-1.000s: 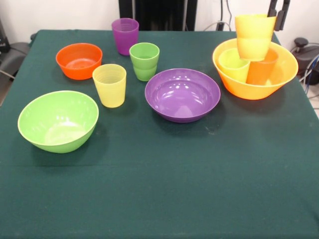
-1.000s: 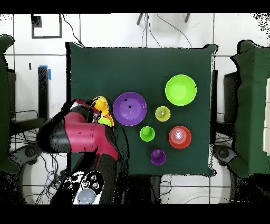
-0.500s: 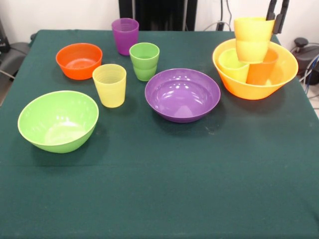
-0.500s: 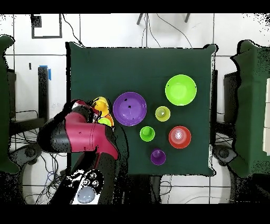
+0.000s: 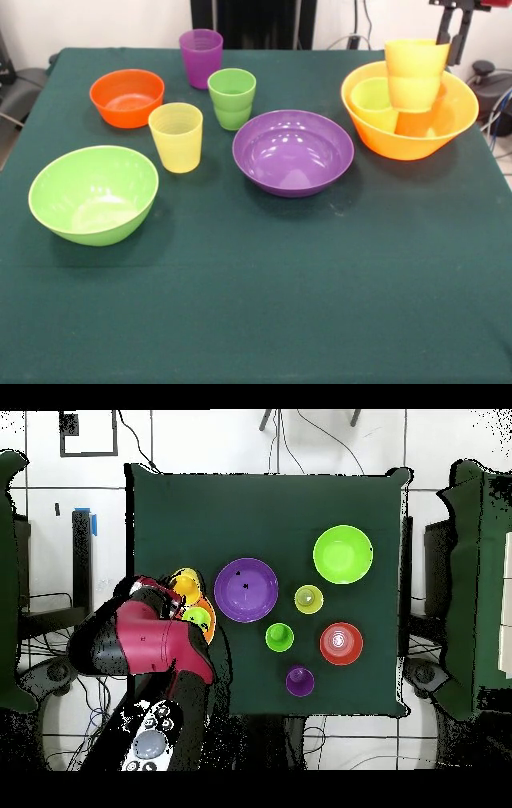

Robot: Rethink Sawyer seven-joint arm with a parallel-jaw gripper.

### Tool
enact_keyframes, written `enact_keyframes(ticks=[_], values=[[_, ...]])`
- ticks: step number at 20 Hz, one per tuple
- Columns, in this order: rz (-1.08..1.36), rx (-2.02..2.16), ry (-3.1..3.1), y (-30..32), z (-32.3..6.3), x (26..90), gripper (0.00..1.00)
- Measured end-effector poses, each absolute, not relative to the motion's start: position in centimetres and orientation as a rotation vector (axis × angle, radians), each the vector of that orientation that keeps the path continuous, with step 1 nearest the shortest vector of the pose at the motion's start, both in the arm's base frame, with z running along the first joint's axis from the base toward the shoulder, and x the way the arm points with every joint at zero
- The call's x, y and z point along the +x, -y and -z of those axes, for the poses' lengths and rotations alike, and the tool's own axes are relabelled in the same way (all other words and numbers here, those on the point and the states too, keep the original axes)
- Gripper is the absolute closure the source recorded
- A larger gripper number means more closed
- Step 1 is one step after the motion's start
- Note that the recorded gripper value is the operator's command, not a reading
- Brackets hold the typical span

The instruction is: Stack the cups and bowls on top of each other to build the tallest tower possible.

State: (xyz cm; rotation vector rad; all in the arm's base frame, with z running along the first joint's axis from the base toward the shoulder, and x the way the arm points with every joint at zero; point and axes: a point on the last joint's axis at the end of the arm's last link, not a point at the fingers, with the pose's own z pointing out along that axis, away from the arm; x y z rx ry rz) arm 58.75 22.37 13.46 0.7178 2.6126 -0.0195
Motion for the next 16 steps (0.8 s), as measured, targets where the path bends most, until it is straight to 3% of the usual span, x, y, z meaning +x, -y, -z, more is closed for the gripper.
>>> enact_keyframes(ticks=[16], values=[[0.043, 0.711, -2.635, -23.6, -9.6, 57.5, 1.0]])
